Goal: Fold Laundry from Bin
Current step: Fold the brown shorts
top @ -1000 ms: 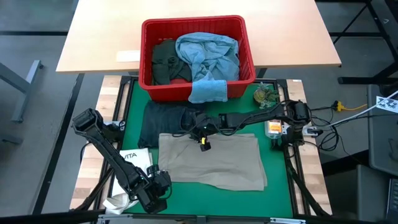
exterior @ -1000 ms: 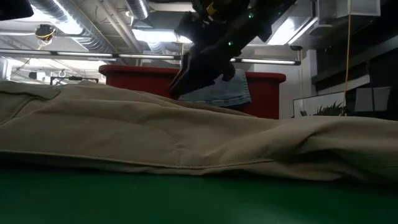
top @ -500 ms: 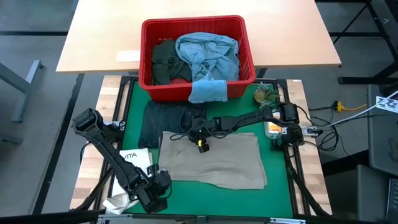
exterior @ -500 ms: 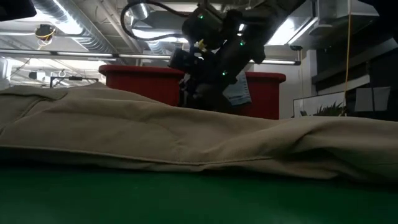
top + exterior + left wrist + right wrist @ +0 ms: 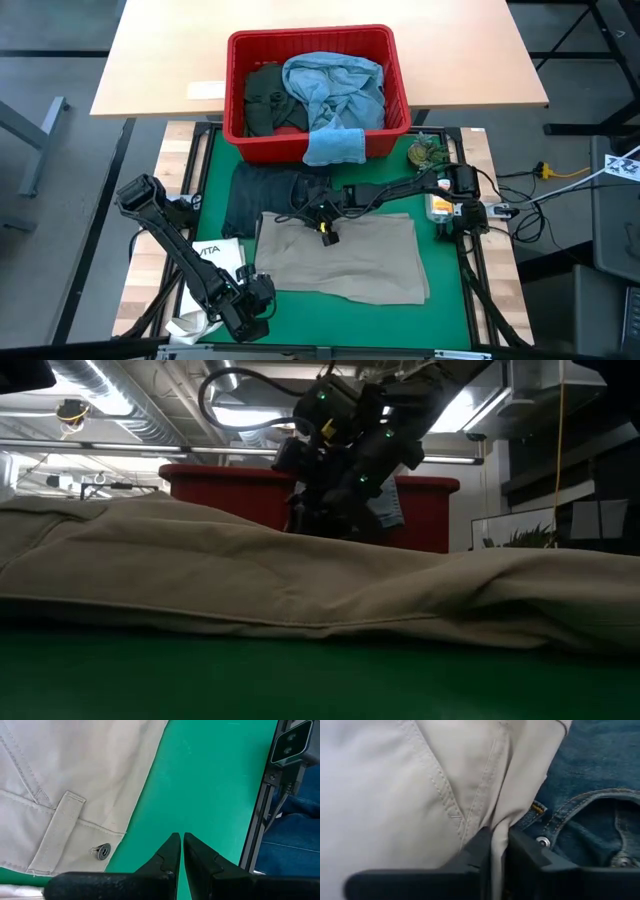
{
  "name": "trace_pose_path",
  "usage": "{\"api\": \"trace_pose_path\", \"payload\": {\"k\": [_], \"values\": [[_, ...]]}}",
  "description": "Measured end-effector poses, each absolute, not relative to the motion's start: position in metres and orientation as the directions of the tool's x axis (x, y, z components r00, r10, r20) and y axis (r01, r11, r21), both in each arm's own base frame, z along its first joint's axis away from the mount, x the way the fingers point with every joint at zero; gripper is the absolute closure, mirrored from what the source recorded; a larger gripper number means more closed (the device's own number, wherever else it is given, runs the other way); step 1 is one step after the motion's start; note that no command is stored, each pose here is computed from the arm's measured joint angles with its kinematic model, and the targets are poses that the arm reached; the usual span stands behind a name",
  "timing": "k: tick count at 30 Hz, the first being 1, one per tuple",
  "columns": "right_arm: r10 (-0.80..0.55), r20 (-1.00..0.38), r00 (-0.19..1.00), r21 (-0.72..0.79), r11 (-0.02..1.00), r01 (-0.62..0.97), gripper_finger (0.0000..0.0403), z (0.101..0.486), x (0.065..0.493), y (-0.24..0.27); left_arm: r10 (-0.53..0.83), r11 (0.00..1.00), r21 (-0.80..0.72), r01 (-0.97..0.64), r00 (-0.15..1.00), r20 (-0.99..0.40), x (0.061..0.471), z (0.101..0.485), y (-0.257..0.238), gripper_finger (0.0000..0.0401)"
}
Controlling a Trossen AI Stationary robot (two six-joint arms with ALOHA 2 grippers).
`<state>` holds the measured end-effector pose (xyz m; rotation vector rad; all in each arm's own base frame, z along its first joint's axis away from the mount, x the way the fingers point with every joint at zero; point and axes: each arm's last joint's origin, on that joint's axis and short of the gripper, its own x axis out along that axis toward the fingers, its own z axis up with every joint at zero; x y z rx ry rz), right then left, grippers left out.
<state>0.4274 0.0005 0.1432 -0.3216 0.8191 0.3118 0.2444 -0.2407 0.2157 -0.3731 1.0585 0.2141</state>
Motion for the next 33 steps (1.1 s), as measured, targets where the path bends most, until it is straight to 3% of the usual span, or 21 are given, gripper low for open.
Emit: {"api": "trace_pose_path", "payload": {"k": [4,16,20,28,33], "values": [[0.182,-0.75,0.636,-0.131,0.901,-0.413,0.0391,0.146,0.429,0.001,-0.007,0.917,-0.196,-0.348,0.478,-0.878,0.244,0.216,-0.241,0.0383],[0.152,-0.801,0.579,-0.127,0.902,-0.413,0.0389,0.173,0.438,0.002,-0.058,0.918,-0.224,-0.326,0.449,-0.892,0.241,0.215,-0.246,0.0383],[0.123,-0.801,0.585,-0.152,0.905,-0.397,0.0349,0.175,0.439,0.001,-0.049,0.919,-0.219,-0.329,0.456,-0.889,0.241,0.216,-0.245,0.0383],[0.102,-0.808,0.581,-0.164,0.908,-0.386,0.0225,0.175,0.439,0.0,-0.006,0.921,-0.197,-0.337,0.492,-0.87,0.242,0.216,-0.244,0.0383],[0.097,-0.802,0.59,-0.173,0.907,-0.384,0.0187,0.184,0.436,-0.003,0.033,0.918,-0.18,-0.353,0.521,-0.853,0.244,0.217,-0.242,0.0383]]}}
